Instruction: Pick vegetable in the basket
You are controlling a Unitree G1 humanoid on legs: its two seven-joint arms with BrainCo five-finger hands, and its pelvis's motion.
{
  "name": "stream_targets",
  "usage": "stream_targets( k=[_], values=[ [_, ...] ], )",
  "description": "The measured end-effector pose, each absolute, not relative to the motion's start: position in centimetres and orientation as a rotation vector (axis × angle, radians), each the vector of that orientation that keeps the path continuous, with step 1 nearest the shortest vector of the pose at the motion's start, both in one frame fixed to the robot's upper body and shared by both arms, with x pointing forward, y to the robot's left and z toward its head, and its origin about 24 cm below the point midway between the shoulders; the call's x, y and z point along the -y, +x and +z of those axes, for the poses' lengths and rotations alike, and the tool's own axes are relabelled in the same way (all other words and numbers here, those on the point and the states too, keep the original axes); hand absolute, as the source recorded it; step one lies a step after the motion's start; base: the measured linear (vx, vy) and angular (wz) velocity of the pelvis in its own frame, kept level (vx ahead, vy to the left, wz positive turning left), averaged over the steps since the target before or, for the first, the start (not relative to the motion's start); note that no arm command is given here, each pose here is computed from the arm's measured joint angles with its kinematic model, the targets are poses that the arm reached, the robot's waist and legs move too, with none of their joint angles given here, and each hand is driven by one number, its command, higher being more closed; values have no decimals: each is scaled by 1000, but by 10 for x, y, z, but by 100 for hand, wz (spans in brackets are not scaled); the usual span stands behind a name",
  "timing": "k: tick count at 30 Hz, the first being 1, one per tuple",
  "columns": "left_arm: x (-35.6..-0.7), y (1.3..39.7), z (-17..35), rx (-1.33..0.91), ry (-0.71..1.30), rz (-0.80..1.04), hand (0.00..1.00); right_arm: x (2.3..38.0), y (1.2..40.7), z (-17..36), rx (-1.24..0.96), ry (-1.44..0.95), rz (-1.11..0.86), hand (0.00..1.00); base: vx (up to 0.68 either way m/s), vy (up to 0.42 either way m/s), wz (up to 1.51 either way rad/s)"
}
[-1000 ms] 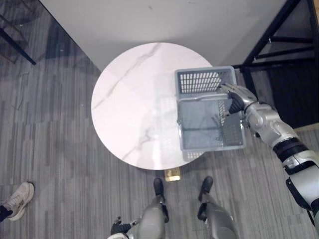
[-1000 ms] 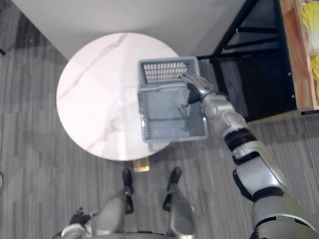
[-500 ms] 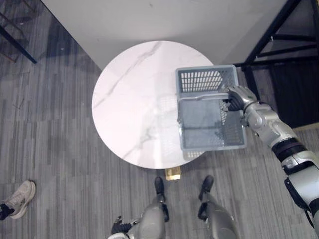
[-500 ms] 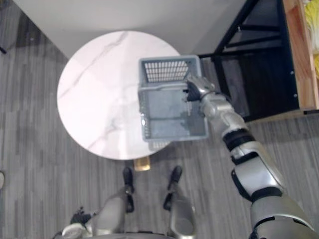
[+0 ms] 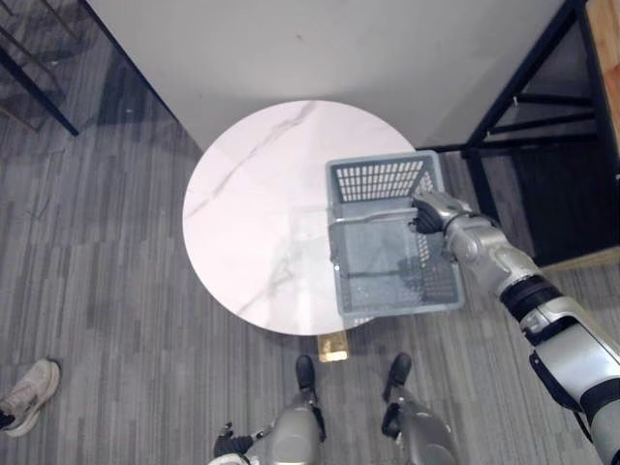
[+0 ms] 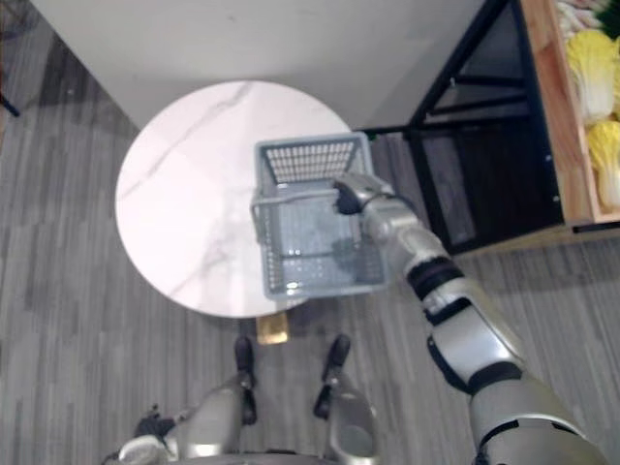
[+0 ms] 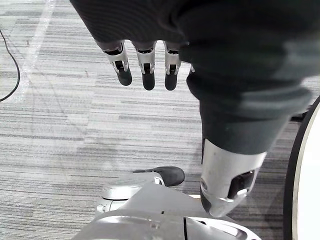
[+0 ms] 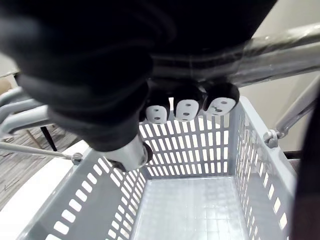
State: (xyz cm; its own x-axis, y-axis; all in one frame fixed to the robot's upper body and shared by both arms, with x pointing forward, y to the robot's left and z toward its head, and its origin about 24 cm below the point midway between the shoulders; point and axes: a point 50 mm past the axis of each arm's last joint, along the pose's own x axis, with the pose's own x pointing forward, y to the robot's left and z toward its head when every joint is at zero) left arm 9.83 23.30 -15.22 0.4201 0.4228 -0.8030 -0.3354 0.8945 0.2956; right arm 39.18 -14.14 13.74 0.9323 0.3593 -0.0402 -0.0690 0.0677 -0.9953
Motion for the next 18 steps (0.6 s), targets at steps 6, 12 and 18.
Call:
stream_targets(
  k=[6, 12, 18],
  values=[
    [-243, 88, -153, -1075, 103, 521, 0, 109, 377, 159, 438, -1509, 423, 100, 21, -6, -24],
    [-246, 83, -154, -1097, 134, 497, 0, 124, 356, 166, 499, -1499, 455, 100, 30, -7, -10],
    [-244, 73, -158, -1151, 155, 456, 0, 132, 323, 156, 525, -1420, 580, 100, 7, -22, -17]
  ],
)
